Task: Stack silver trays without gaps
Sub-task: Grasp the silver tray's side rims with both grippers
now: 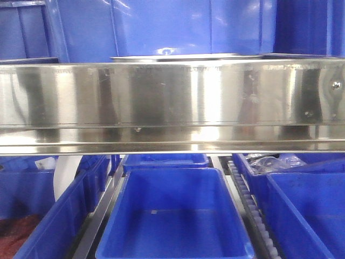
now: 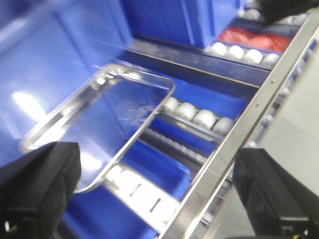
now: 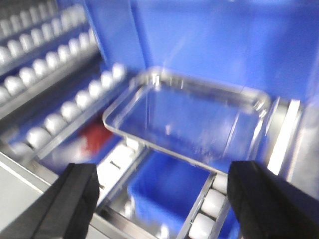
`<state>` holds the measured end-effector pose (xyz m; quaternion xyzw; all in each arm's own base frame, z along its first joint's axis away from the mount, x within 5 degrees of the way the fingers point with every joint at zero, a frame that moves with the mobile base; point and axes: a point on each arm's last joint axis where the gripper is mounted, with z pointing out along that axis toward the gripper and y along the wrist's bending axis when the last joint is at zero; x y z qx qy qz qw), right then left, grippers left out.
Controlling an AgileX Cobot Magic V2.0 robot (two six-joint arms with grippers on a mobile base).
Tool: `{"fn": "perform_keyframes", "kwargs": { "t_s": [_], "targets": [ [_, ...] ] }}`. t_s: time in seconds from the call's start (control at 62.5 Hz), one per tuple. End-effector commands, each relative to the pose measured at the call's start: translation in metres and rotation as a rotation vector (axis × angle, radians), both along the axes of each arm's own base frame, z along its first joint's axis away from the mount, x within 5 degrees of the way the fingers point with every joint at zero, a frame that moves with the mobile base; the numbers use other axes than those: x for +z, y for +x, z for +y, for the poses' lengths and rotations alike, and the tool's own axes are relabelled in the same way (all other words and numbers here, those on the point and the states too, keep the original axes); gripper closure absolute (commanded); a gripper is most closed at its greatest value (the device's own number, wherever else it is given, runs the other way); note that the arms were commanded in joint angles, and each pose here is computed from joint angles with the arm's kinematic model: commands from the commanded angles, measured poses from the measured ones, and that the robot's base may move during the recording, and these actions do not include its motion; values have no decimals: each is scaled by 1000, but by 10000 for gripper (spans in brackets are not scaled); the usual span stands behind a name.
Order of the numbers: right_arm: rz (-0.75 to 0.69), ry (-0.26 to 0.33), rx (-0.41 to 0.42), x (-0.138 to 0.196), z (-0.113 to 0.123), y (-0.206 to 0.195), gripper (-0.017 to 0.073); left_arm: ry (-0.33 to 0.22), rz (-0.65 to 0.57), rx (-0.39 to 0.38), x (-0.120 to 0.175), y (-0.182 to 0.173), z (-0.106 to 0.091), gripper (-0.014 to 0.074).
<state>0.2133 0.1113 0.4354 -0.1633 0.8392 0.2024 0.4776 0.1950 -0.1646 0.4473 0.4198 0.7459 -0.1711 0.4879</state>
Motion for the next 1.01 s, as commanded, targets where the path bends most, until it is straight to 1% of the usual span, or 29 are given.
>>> {"fn": "perform_keyframes", "kwargs": {
  "t_s": [0.0, 0.064, 0.112, 0.128, 0.144, 0.208, 0.24, 0.272, 0.336, 0.4, 0.496, 0.576, 0.672, 0.736, 0.8, 0.848, 0.895, 0.943, 0.991],
  "targets": [
    [-37, -4, -12, 21, 8, 22, -63, -57, 0, 102, 22, 18, -7, 92],
    [32, -30, -55, 21, 11, 37, -63, 4, 64, 212, 17, 39, -12, 106],
    [81, -51, -123, 22, 11, 50, -63, 46, 95, 311, 18, 53, -12, 107],
    [102, -62, -142, 22, 11, 52, -63, 63, 110, 333, 15, 59, -15, 107],
    [113, -68, -172, 23, 11, 57, -63, 71, 118, 363, 16, 62, -14, 107],
    [163, -109, -258, 22, 8, 70, -63, 101, 158, 434, 12, 79, -21, 107],
    [175, -123, -290, 22, 8, 75, -63, 102, 175, 465, 10, 85, -22, 107],
    [187, -140, -319, 20, 9, 83, -63, 88, 207, 500, 8, 95, -25, 107],
    [200, -152, -327, 17, 13, 94, -63, 53, 263, 547, 3, 109, -26, 107],
    [216, -154, -326, 11, 17, 105, -63, 29, 331, 570, -4, 123, -26, 107],
    [248, -169, -327, -2, 22, 117, -63, 9, 422, 588, -22, 143, -23, 107],
    [289, -161, -333, -13, 22, 127, -63, 15, 483, 606, -38, 157, -21, 107],
    [350, -111, -338, -24, 18, 139, -63, 38, 540, 629, -56, 170, -18, 107],
    [398, -60, -338, -33, 15, 147, -63, 40, 570, 632, -65, 176, -19, 107],
    [430, -39, -323, -40, 13, 154, -63, 48, 583, 635, -72, 181, -21, 107],
    [445, -36, -297, -45, 12, 158, -63, 54, 589, 637, -77, 183, -22, 107],
    [442, -64, -254, -50, 14, 161, -63, 62, 598, 638, -82, 186, -23, 107],
    [440, -88, -234, -54, 15, 164, -63, 67, 603, 639, -85, 188, -24, 107],
    [440, -100, -225, -57, 15, 166, -63, 69, 605, 640, -89, 190, -25, 107]
  ]
}}
